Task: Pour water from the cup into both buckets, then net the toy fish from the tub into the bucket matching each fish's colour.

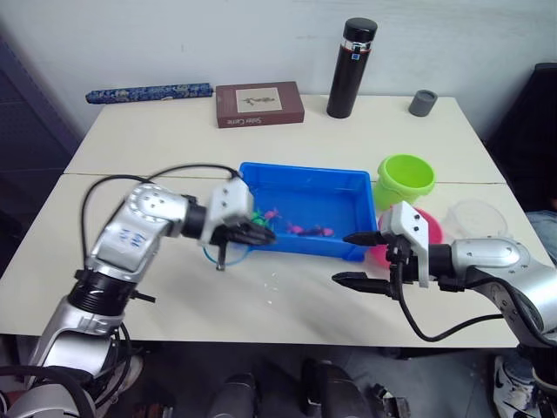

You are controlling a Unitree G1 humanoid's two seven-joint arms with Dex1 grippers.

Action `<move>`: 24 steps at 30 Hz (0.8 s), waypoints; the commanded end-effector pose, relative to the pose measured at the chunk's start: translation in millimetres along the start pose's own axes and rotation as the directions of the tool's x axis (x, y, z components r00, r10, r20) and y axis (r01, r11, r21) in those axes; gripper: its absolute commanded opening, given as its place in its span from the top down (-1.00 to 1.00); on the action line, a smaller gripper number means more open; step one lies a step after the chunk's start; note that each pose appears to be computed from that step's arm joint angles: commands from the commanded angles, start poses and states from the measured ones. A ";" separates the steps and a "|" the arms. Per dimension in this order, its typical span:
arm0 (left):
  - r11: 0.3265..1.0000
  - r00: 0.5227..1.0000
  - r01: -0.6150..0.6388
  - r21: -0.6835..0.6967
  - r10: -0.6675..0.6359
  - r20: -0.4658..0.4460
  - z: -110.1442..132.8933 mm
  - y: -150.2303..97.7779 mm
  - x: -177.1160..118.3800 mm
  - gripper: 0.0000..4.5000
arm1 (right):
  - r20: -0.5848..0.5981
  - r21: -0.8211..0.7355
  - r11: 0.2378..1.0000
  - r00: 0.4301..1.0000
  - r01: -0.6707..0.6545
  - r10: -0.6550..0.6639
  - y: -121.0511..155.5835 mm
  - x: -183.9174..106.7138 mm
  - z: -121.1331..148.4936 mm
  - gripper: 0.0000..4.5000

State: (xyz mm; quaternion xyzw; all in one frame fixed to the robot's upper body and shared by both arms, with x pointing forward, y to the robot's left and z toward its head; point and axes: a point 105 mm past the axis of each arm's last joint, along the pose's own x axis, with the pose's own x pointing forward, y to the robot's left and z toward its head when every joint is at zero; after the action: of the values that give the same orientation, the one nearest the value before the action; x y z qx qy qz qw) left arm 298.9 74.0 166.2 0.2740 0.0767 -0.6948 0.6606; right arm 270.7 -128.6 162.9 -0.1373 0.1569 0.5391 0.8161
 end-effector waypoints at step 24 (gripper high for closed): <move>0.987 0.996 0.088 0.136 -0.091 0.016 19.1 11.2 19.1 0.98 | 0.045 -0.022 0.999 0.998 -0.047 0.048 22.0 17.2 11.1 -1.00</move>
State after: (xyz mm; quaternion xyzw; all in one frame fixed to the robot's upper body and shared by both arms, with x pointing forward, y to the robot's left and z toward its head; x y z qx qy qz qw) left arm 301.8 46.5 162.5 0.2957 0.0560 -0.7354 0.6071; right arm 263.4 -105.7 157.7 -0.1226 0.1554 0.5527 0.8095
